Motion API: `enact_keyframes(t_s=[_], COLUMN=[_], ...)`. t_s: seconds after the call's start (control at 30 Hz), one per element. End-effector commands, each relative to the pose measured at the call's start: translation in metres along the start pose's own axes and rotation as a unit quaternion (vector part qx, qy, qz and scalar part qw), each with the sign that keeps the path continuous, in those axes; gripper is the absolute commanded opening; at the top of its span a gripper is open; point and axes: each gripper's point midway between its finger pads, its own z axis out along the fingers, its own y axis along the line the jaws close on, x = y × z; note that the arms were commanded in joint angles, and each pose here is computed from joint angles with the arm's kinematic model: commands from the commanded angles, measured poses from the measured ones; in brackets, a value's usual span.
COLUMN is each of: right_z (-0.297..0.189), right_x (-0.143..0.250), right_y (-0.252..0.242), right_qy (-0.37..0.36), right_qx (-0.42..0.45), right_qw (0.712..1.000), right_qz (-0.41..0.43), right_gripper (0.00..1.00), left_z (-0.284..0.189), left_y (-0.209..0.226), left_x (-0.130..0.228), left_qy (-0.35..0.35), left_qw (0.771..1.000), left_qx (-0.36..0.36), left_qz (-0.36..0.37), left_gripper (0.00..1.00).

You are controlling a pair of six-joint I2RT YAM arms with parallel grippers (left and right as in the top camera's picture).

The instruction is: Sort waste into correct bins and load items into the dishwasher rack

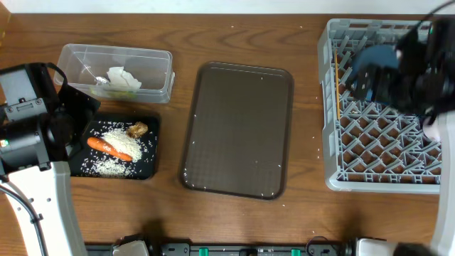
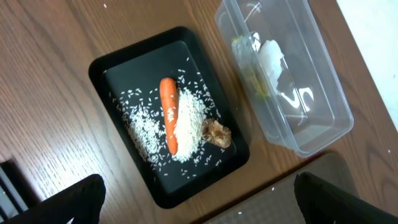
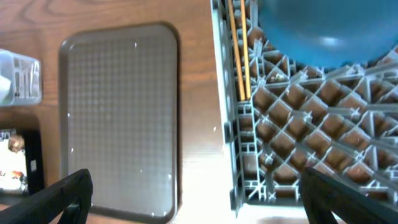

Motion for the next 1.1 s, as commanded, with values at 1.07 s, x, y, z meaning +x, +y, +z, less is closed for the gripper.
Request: enact_keyframes(t_s=[1.07], right_z=[0.054], right_x=[0.132], right_y=[-0.046], right_qy=[-0.061], right_qx=[0.068], right_qw=[0.996], right_qz=[0.020], right_gripper=[0.99], left_z=[0.001], left_y=[0.004], left_x=[-0.003], left_qy=[-0.005], left_qw=[1.000], left_qx=[-0.010], left_qz=[-0.006], left_gripper=[0.98])
